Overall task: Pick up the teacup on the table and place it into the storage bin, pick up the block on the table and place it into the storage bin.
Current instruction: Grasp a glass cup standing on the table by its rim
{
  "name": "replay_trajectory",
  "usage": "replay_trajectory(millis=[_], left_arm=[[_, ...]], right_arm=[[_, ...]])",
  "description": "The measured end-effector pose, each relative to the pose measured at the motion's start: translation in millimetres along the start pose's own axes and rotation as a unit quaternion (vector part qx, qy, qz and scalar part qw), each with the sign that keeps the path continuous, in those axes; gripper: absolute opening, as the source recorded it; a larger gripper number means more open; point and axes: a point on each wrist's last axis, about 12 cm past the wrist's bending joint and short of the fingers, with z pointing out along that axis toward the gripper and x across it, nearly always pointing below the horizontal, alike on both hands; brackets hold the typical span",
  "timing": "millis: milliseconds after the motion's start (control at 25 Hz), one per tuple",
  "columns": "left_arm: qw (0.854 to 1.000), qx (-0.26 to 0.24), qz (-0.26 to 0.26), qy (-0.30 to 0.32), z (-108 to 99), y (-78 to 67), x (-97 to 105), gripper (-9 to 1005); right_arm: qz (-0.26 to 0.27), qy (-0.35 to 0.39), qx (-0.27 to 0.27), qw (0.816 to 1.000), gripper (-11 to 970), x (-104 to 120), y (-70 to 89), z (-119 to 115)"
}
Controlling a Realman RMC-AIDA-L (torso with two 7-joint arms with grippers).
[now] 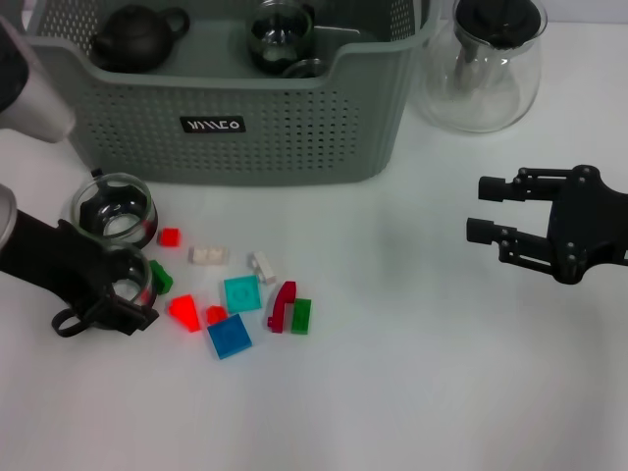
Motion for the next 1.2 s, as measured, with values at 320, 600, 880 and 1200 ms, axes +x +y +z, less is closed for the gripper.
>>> replay_trajectory(millis=[320, 600, 880, 1200], left_arm=[[0.999, -0.026, -0.006, 0.040, 26.9, 6.5, -1.8, 677], [0.998, -0.025, 0.009, 0.048, 41.3, 4.0, -7.7, 651], [0.997, -0.030, 0.015, 0.069, 44.0, 1.4, -9.7, 562], [0.997, -0.026, 0.015, 0.075, 41.4, 0.8, -8.5, 188]], right_arm=[[0.004, 0.002, -0.005, 1.000, 505, 1.4, 0.2, -1.8], [0.003, 0.003, -0.007, 1.000, 505, 0.8, -0.2, -1.5], [0.005, 0.004, -0.009, 1.000, 504, 1.2, -0.6, -2.1], [0.007, -0.005, -0.002, 1.000, 504, -0.1, -2.2, -7.1]])
